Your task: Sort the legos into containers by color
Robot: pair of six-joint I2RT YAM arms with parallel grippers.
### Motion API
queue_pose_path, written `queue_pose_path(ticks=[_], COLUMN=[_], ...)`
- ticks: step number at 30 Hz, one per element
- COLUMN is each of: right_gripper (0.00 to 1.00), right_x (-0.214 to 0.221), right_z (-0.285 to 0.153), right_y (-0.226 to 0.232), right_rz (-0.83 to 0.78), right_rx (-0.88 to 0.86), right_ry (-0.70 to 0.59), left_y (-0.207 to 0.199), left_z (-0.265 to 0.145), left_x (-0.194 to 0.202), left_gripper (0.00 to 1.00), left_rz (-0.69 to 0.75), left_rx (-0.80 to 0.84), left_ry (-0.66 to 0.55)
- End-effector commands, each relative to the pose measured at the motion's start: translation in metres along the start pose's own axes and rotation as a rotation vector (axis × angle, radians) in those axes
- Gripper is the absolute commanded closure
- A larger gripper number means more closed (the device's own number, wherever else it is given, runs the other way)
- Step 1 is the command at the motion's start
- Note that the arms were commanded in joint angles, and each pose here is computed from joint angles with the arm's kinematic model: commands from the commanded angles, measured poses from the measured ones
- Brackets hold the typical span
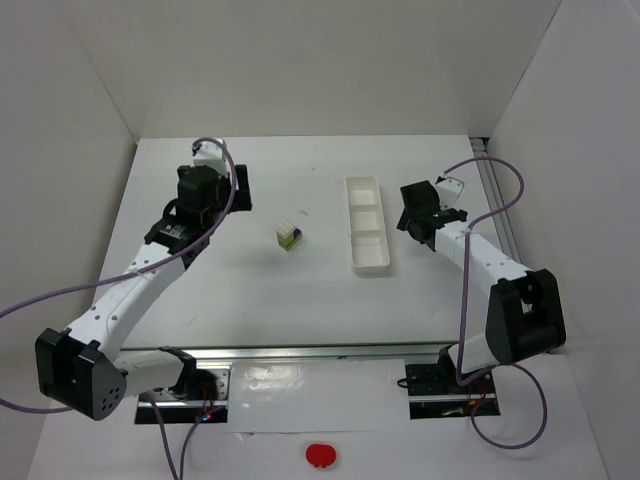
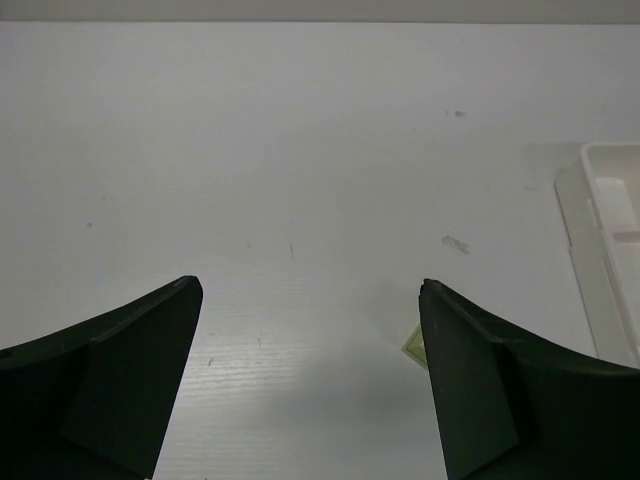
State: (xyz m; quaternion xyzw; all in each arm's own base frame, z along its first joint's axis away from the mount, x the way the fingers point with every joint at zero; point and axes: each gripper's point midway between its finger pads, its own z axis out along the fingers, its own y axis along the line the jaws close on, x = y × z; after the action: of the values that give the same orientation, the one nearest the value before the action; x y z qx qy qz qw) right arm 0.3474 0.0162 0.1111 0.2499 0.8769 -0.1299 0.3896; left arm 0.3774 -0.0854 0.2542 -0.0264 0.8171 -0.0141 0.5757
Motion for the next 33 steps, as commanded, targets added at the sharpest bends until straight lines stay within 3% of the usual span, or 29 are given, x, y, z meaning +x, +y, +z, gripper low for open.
queue_pose_path(ticks=[1, 4, 6, 13, 17, 33], right_gripper=[0.00, 0.00, 0.00, 0.00, 0.00, 0.00], right_x=[-0.018, -0.020, -0.023, -0.024, -0.025, -0.019], right_z=[-0.012, -0.015, -0.018, -0.027, -0.033, -0.029], right_y=[0.008, 0.014, 0.013, 0.018, 0.012, 0.020], right_rz=[0.042, 0.047, 0.043, 0.067, 0.067, 0.054], right_rx=[-0.031, -0.055, -0.060, -0.118, -0.133, -0.174], right_ry=[-0.057, -0.064, -0.072, -0.089, -0.112, -0.101], left_y=[-0.018, -0.035, -0.052, -0.087, -0.091, -0.104], left_z=[0.004, 0.014, 0.009, 0.004, 0.013, 0.065], left_x=[-0.032, -0.028, -0.045, -0.073, -0.061, 0.101], left_gripper=[0.01, 0.01, 0.01, 0.01, 0.01, 0.01], left_rz=[0.052, 0.121, 0.131, 0.040, 0.041, 0.291], left_rx=[0.074, 0.133, 0.224, 0.404, 0.430, 0.319], left_ry=[-0.027, 0.040, 0.017, 0.042, 0.089, 0.461])
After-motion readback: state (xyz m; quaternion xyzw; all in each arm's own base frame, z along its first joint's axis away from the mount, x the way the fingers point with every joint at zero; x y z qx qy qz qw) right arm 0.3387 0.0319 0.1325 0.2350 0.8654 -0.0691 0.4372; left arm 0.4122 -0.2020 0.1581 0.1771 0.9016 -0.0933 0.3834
